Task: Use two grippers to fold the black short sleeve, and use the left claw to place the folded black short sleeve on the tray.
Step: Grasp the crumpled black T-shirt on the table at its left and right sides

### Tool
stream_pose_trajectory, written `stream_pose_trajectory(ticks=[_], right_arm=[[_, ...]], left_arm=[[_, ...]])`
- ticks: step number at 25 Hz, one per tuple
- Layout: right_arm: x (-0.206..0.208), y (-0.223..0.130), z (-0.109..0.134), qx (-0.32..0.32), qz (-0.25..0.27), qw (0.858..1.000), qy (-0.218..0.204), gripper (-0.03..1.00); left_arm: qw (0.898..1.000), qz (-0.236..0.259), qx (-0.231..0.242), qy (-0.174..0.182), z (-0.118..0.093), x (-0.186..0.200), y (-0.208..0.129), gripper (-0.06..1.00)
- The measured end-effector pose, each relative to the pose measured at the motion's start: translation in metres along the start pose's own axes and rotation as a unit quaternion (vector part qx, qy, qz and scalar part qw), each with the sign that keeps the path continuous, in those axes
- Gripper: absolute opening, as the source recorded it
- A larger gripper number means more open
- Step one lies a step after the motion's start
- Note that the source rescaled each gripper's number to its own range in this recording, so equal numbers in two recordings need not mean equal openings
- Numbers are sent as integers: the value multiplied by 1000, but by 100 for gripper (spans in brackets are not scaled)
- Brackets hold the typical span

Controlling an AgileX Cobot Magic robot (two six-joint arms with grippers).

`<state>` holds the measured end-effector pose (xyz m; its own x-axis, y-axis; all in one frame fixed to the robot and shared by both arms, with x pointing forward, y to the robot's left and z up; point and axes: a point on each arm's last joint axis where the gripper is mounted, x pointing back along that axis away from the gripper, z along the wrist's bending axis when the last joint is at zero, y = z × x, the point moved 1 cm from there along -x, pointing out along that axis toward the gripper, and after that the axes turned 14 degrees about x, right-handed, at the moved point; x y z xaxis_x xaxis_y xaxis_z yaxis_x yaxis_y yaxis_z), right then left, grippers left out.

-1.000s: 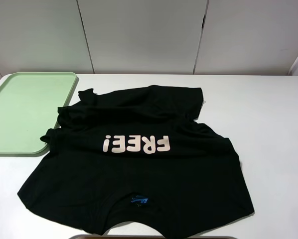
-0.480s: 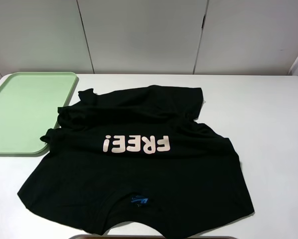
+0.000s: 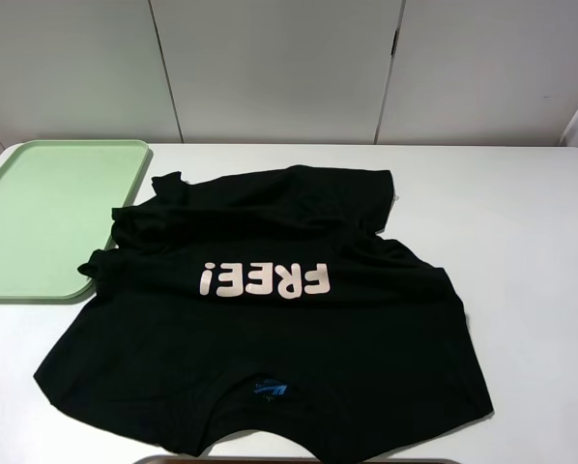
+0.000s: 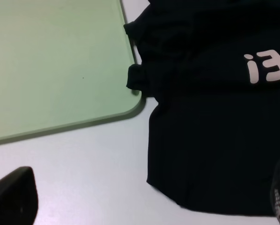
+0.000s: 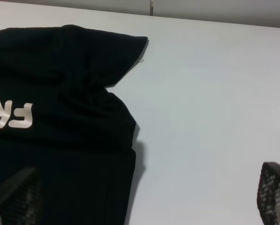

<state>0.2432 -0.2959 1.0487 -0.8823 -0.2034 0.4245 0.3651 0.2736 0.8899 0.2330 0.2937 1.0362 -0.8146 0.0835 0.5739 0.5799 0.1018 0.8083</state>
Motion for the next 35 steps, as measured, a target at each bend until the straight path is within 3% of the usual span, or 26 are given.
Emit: stream_pose_trajectory(ticks=[6,10,14,18,22,28,35], right_arm=[[-2,1,0,2,5,1000,1,100],[-18,6,-2,29,61,998,11,100],[-40,27,-6,74,107,991,30,100],[-66,53,-9,97,125,986,50,100],[-91,78,-8,115,136,980,88,100],[-133,95,-3,156,167,962,151,100],[-195,85,3,205,214,931,211,100]], left_arm=[[1000,2,-8,-12,0,0,0,100],[999,-7,-5,-40,-4,5,5,99],[996,0,-6,-85,-18,4,34,96],[991,50,-33,-119,-30,-11,70,95],[979,137,-51,-145,-39,-48,106,94],[952,261,-56,-148,-41,-108,130,94],[932,305,-73,-179,-45,-157,140,93]])
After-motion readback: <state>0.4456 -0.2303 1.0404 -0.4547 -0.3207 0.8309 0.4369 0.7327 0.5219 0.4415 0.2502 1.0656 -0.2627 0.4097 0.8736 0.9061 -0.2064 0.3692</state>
